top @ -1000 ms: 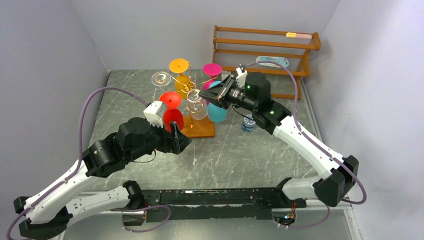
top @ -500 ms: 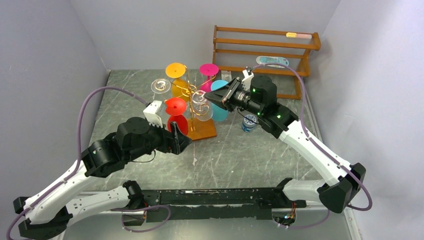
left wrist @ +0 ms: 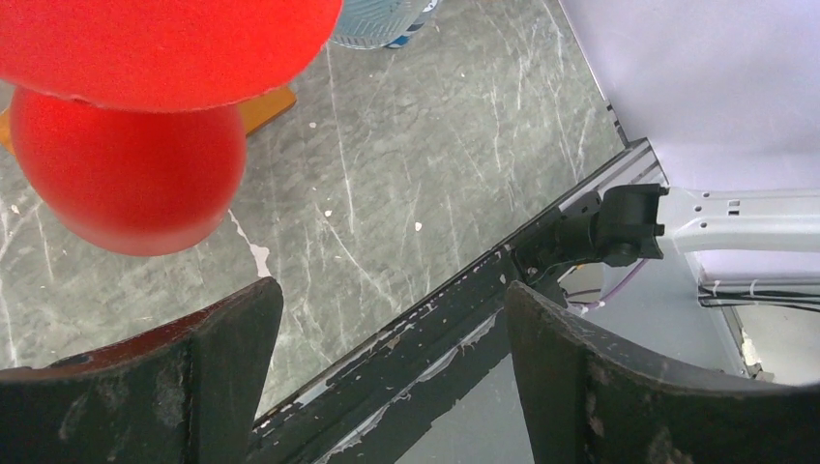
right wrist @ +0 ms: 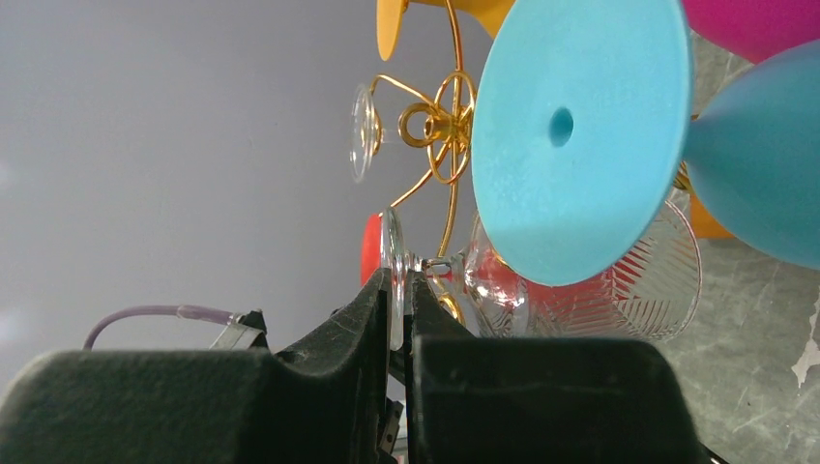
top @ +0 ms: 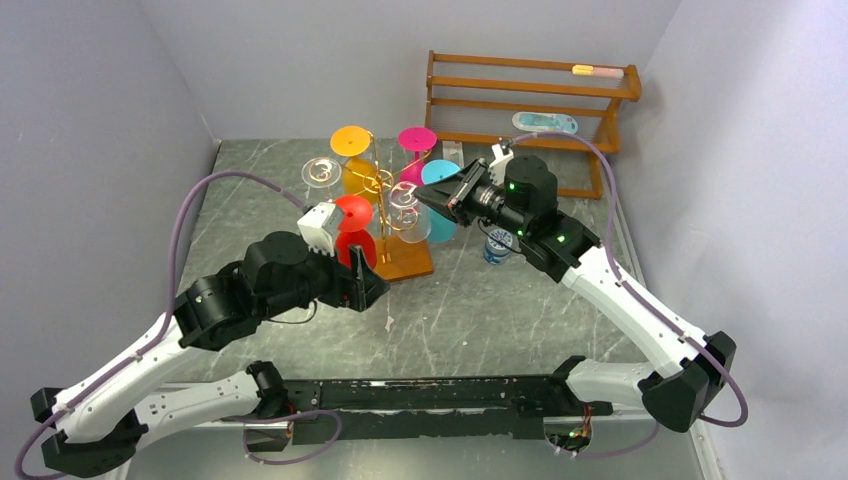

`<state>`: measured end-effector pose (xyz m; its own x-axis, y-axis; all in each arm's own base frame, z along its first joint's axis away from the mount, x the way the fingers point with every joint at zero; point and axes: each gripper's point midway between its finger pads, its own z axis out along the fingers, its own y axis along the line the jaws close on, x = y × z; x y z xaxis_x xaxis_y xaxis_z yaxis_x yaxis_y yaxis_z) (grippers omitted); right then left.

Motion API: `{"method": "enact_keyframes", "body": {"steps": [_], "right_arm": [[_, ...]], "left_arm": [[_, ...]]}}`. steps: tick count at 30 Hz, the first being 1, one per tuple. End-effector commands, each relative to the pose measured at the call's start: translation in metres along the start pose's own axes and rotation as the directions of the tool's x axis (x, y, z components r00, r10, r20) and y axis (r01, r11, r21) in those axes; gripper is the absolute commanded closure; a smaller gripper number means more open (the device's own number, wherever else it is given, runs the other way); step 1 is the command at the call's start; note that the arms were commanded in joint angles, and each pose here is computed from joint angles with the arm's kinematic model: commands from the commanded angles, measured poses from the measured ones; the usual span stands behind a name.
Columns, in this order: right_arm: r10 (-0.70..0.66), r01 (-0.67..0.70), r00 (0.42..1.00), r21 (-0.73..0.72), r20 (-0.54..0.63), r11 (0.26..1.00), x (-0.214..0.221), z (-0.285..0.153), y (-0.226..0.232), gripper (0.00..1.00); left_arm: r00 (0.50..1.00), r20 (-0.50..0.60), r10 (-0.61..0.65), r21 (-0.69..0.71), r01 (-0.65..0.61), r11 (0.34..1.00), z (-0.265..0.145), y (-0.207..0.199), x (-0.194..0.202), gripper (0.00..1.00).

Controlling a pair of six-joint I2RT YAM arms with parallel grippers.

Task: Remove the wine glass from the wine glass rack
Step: Pick up the wine glass from the wine rack, then place the wine glass at the center of the board.

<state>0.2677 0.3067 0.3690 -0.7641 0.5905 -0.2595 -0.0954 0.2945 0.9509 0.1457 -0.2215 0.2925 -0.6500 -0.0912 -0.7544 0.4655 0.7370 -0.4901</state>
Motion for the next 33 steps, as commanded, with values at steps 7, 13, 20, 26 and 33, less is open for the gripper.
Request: {"method": "enact_keyframes", "body": {"steps": [7,13,20,26,33], "right_arm": [[-0.009,0.015,0.998,-0.085,0.063,0.996,-0.015,-0.017,0.024,1.00],[-0.012,0.017,0.998,-0.088,0.056,0.996,-0.014,-0.024,0.025,1.00],[-0.036,0.045,0.995,-0.089,0.096,0.995,-0.015,-0.039,0.020,1.00],[-0.069,0.077,0.995,-0.100,0.078,0.992,-0.009,-0.047,0.019,1.00],[-0.164,0.166,0.986,-0.075,0.032,0.983,0.005,-0.065,0.006,1.00]], "left_arm": [[0.999,-0.005,0.034,0.099,-0.033,0.995,-0.006,-0.022,-0.006,0.09],[0.998,-0.033,0.054,0.112,-0.050,0.992,-0.003,-0.025,-0.002,0.09],[0.997,-0.051,0.057,0.105,-0.051,0.993,-0.001,-0.024,0.000,0.08],[0.996,-0.060,0.071,0.194,-0.058,0.979,-0.003,-0.038,0.004,0.08],[0.994,-0.080,0.080,0.291,-0.053,0.955,0.000,-0.057,0.008,0.08]]}}
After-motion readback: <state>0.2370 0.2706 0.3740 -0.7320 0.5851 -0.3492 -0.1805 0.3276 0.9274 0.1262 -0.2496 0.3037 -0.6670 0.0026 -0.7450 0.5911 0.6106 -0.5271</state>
